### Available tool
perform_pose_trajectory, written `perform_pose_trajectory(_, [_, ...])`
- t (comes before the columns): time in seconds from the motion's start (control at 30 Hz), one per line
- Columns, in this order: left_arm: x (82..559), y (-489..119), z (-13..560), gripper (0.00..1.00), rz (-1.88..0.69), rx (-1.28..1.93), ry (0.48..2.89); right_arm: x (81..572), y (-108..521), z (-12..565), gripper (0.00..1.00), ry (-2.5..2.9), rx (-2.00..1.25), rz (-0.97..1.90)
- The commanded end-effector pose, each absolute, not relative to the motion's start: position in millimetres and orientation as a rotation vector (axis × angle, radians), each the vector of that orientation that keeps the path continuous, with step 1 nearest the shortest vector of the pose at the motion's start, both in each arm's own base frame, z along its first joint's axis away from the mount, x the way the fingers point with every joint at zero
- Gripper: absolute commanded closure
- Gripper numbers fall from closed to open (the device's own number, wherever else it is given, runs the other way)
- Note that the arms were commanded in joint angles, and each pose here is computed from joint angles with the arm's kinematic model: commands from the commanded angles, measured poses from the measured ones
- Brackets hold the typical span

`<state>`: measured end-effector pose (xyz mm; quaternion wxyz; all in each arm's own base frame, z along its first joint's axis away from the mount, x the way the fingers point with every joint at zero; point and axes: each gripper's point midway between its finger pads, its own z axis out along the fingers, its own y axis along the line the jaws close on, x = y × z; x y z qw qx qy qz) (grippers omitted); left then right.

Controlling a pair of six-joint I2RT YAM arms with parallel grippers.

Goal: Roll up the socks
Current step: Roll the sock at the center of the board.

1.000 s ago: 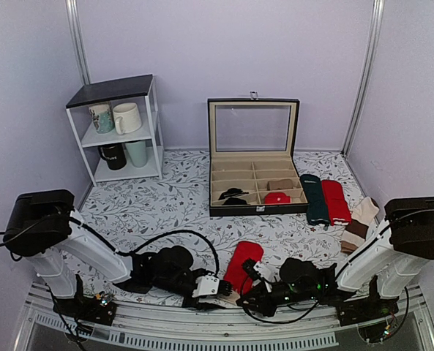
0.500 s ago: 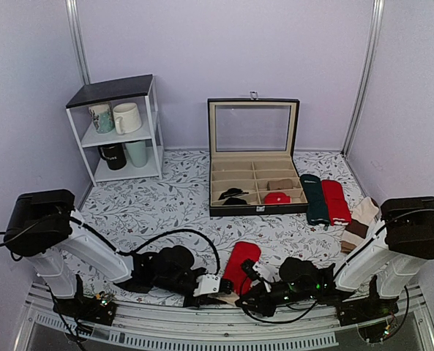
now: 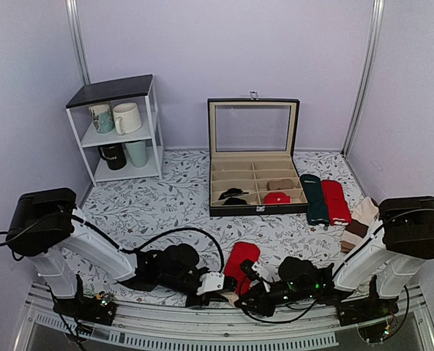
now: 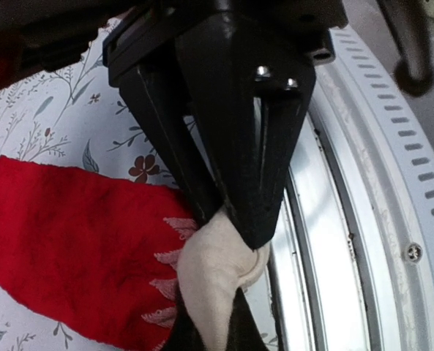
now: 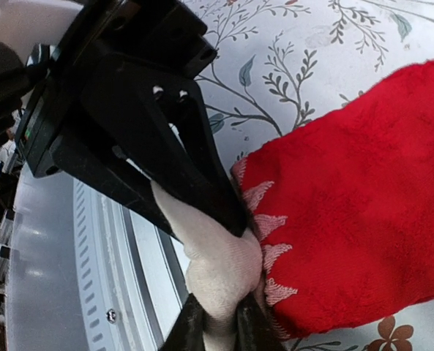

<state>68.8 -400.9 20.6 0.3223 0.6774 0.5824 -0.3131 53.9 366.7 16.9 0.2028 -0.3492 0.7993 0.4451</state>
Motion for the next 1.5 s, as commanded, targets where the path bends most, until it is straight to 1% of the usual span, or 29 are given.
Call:
perform_pose_trajectory(0.0, [44,-393,2,1.00,-0.958,1.813,1.681,43,305,-54,0.74,2.558,-1.052,0.901])
perform_pose_trajectory(0.03, [43,-390,-1,1.00,-0.964,1.800,1.724,48,306,-48,0.67,2.530,-1.038,0.887])
perform_pose_trajectory(0.1, [43,-385,-6,1.00,-0.991,1.774,1.813,62,308,-31,0.57,2.446,-1.000,0.857])
perform_pose_trajectory(0.2, [42,-378,-10,1.00,-1.055,1.715,1.939,83,310,3,0.49,2.264,-0.971,0.828])
perform_pose_trajectory(0.37, [39,-368,-23,1.00,-1.092,1.661,2.084,90,315,40,0.43,1.978,-1.095,0.812])
perform_pose_trajectory(0.53, [36,-358,-36,1.00,-1.105,1.622,2.153,71,335,60,0.42,1.698,-1.277,0.835])
perform_pose_trajectory(0.63, [37,-354,-39,1.00,-1.102,1.602,2.174,59,348,65,0.42,1.591,-1.383,0.853])
perform_pose_trajectory(0.83, [41,-351,-42,1.00,-1.095,1.587,2.193,42,359,44,0.43,1.590,-1.518,0.877])
perform_pose_trajectory(1.23, [40,-352,-47,1.00,-1.099,1.600,2.203,46,366,29,0.47,1.645,-1.505,0.843])
perform_pose_trajectory(1.3, [40,-352,-47,1.00,-1.100,1.603,2.204,45,369,28,0.51,1.651,-1.503,0.849])
perform_pose_trajectory(1.47, [39,-352,-47,1.00,-1.097,1.607,2.203,46,372,23,0.73,1.688,-1.501,0.843])
